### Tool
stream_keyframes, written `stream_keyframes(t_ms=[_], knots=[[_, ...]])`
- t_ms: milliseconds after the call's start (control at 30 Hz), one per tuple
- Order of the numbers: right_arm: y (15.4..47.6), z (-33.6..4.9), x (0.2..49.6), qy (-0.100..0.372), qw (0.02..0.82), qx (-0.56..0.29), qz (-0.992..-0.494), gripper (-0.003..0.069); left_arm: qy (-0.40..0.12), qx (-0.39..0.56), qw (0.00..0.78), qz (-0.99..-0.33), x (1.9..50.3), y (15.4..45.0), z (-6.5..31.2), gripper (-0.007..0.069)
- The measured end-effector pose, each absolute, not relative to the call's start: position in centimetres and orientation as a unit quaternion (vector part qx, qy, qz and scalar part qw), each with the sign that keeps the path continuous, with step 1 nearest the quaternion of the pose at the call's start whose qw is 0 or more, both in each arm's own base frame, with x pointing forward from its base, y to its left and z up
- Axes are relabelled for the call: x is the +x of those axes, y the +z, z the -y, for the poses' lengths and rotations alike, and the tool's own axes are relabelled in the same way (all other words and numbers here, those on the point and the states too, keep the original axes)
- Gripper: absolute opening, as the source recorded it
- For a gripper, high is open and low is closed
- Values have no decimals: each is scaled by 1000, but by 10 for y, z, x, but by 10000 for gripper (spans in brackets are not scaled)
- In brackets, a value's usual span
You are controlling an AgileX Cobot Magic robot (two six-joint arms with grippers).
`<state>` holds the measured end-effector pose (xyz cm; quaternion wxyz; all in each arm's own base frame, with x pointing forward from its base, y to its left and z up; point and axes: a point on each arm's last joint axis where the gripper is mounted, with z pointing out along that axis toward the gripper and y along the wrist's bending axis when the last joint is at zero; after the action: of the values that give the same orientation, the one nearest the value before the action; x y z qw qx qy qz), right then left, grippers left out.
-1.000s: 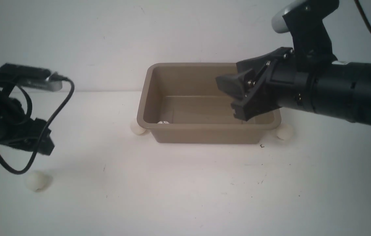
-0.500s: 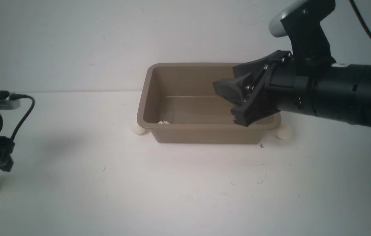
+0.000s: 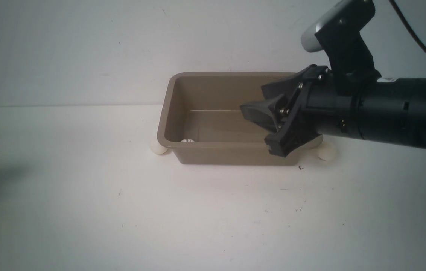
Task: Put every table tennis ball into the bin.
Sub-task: Use the left arm to clamp the table tennis ball closest to it, then use the left arm to put the table tennis ball into the box
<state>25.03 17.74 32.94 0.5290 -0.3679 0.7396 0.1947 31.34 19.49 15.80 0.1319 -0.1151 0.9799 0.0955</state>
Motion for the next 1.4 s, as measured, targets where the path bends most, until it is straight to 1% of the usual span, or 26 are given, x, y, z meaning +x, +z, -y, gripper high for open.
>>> stream_keyframes(t_ms=[67, 100, 167, 200, 233, 400, 433, 533, 633, 733, 800, 833, 900, 933, 1000, 1033, 1067, 1100, 1133, 1233, 1367, 1400], knots=[[329, -178, 249, 197, 527, -371, -739, 344, 103, -130, 142, -976, 314, 150, -208, 493], [330, -178, 249, 198, 527, -372, -738, 344, 90, -149, 135, -975, 312, 142, -212, 491], [332, -177, 248, 199, 529, -372, -736, 344, 67, -154, 129, -977, 313, 134, -209, 477], [333, -177, 247, 198, 531, -372, -735, 344, 46, -145, 137, -979, 318, 134, -201, 463], [333, -176, 247, 197, 532, -371, -735, 344, 38, -139, 137, -980, 321, 133, -196, 457], [336, -173, 249, 184, 546, -357, -735, 344, -69, -86, 159, -981, 345, 137, -138, 396], [337, -173, 249, 183, 548, -355, -735, 344, -83, -77, 163, -980, 349, 139, -129, 386], [337, -173, 249, 183, 548, -355, -735, 344, -103, -63, 178, -977, 356, 144, -112, 358], [337, -173, 250, 180, 551, -352, -735, 344, -106, -40, 193, -975, 360, 155, -97, 356], [338, -172, 251, 176, 554, -349, -735, 344, -103, -10, 215, -971, 361, 171, -85, 356], [338, -171, 251, 174, 556, -346, -735, 345, -103, 19, 245, -964, 361, 193, -71, 356], [338, -171, 252, 173, 557, -344, -736, 345, -108, 40, 272, -955, 362, 212, -61, 356], [339, -171, 252, 171, 560, -339, -736, 345, -130, 72, 320, -936, 363, 243, -43, 356], [339, -170, 252, 171, 560, -338, -737, 345, -138, 94, 336, -927, 364, 253, -34, 356], [339, -170, 253, 171, 561, -335, -737, 345, -181, 146, 390, -891, 367, 286, -8, 356], [339, -170, 253, 170, 562, -334, -737, 345, -191, 157, 398, -884, 367, 292, -2, 356], [339, -170, 253, 169, 563, -332, -737, 345, -234, 189, 430, -851, 370, 312, 20, 356], [339, -170, 253, 169, 563, -332, -737, 345, -258, 202, 447, -832, 371, 322, 32, 356], [339, -170, 253, 169, 564, -332, -738, 345, -270, 212, 457, -821, 372, 329, 38, 356], [339, -170, 253, 168, 564, -331, -738, 345, -286, 238, 477, -797, 373, 340, 55, 356], [339, -170, 253, 168, 564, -331, -738, 345, -289, 277, 477, -782, 375, 337, 75, 356], [339, -170, 253, 168, 564, -331, -738, 345, -288, 295, 472, -779, 378, 331, 85, 356]])
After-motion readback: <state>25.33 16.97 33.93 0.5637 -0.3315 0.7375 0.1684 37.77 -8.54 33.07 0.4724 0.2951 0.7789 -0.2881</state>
